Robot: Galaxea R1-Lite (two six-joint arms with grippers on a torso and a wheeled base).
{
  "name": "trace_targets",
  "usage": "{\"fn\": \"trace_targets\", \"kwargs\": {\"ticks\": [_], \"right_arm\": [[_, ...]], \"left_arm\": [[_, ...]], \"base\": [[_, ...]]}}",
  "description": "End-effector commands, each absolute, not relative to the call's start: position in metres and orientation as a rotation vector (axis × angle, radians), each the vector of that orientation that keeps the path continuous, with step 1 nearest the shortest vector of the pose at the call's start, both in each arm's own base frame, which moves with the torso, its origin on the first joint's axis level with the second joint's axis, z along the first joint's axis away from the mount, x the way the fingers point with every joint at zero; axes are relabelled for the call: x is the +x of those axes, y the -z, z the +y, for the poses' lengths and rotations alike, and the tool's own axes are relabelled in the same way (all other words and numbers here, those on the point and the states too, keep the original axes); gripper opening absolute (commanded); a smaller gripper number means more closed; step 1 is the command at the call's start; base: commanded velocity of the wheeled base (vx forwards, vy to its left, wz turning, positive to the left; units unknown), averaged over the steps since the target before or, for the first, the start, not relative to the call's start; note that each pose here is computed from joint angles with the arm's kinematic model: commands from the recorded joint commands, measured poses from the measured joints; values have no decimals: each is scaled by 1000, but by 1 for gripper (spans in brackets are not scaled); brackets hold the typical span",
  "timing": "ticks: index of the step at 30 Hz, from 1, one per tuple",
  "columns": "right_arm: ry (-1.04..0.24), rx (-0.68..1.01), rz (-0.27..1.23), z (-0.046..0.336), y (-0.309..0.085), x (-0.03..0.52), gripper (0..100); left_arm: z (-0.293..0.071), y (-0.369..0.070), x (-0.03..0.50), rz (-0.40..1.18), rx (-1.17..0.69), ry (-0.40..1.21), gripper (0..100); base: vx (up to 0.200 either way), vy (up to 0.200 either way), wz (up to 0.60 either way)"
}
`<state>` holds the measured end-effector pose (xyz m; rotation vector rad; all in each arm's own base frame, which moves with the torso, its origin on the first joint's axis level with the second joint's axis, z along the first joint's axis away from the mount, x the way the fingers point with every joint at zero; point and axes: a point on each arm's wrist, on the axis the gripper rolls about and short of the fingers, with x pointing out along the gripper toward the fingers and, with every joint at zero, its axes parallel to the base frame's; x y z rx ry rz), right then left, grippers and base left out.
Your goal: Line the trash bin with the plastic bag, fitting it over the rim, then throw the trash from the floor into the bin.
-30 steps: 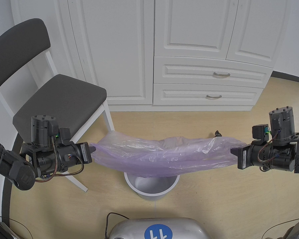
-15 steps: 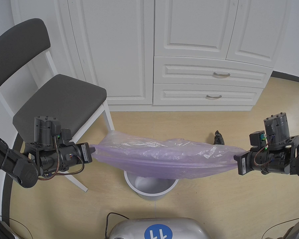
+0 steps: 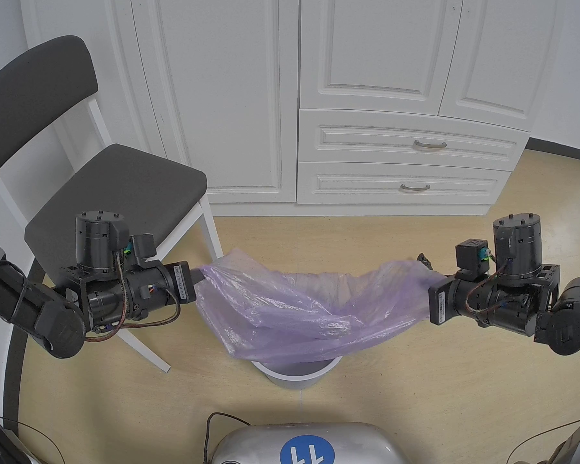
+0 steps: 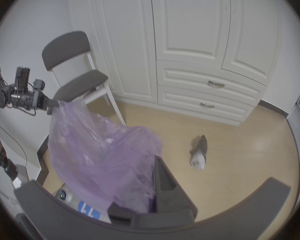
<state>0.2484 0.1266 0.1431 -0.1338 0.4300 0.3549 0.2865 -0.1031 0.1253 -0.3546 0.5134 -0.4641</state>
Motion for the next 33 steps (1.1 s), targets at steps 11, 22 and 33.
{"fn": "trace_targets", "kwargs": {"ticks": [11,22,33], "right_arm": [[-576,88,458,194,-94,254,0],[-586,108,491,215,-72,261,0],[-529,124,547,212,-43,281,0]], "left_arm": [[-182,-122,265,496,-473,720,0],[-187,-115,271,513,-482,713,0],[-179,-89,302,585,-525,661,0]], "base": [[0,0,0],[0,0,0],[0,0,0]]}}
